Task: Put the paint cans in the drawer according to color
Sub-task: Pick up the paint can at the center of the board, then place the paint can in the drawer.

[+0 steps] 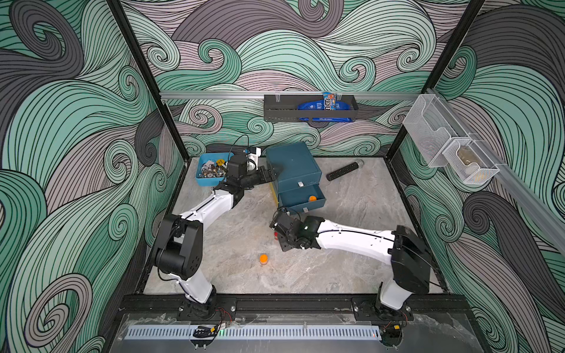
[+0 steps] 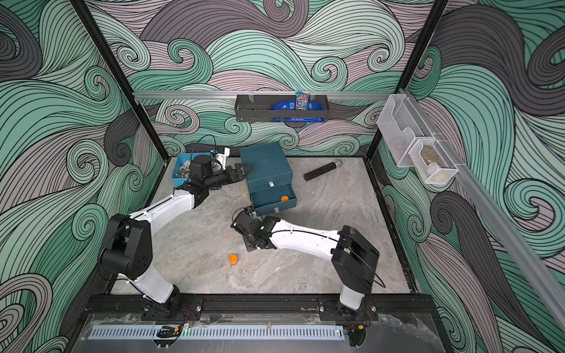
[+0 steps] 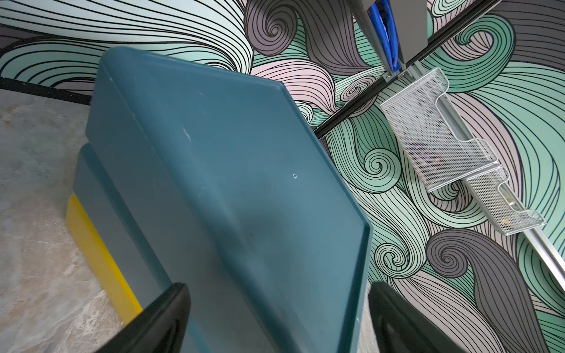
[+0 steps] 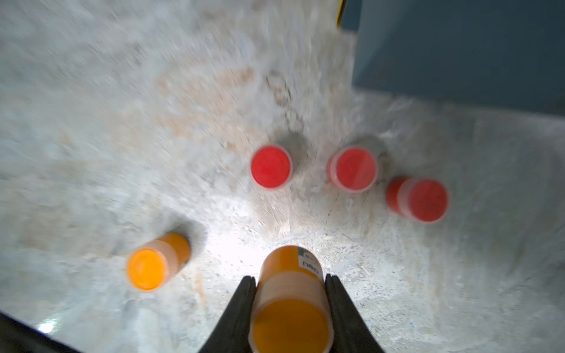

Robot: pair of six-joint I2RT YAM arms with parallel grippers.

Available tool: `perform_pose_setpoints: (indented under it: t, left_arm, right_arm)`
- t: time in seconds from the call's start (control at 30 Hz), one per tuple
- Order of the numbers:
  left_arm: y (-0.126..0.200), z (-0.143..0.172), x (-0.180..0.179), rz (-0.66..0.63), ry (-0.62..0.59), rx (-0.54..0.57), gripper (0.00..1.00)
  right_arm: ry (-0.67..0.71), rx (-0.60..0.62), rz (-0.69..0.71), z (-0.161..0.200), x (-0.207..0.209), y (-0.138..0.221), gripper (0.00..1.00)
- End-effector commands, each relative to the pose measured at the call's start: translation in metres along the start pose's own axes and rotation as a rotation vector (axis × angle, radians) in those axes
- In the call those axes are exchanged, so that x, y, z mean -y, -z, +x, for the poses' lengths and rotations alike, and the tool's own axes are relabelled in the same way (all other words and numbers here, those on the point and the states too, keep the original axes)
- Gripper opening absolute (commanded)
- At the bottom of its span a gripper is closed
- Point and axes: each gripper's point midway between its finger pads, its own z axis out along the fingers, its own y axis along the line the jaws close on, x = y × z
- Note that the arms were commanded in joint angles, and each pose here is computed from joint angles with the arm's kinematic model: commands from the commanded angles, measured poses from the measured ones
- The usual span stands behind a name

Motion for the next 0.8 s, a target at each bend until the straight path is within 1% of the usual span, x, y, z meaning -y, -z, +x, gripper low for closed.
perform_pose_setpoints:
  t: [0.0,0.13,0.3,0.43,0.53,0.77]
  left_arm:
    - [0.007,-0.008,0.012,0.036,-0.015,0.022,0.94]
    - [0.008,-0.008,0.011,0.034,-0.017,0.024,0.94]
    - [0.008,-0.008,0.011,0.034,-0.016,0.023,0.94]
    - [0.008,-0.009,0.011,0.036,-0.018,0.025,0.94]
    - [0.008,-0.009,0.012,0.036,-0.019,0.026,0.94]
    - [0.009,-0.009,0.012,0.035,-0.018,0.026,0.94]
  right_arm:
    - [0.02,0.101,0.066,-0.043,0.027,0.037,0.3]
    - [0.012,0.143,0.095,-0.081,0.049,0.049,0.29]
    - [0.005,0.153,0.125,-0.108,0.072,0.044,0.29]
    - [0.004,0.137,0.149,-0.119,0.086,0.03,0.29]
    - [0.012,0.122,0.147,-0.124,0.087,0.02,0.29]
    - [0.039,0.064,0.173,-0.123,0.087,-0.014,0.29]
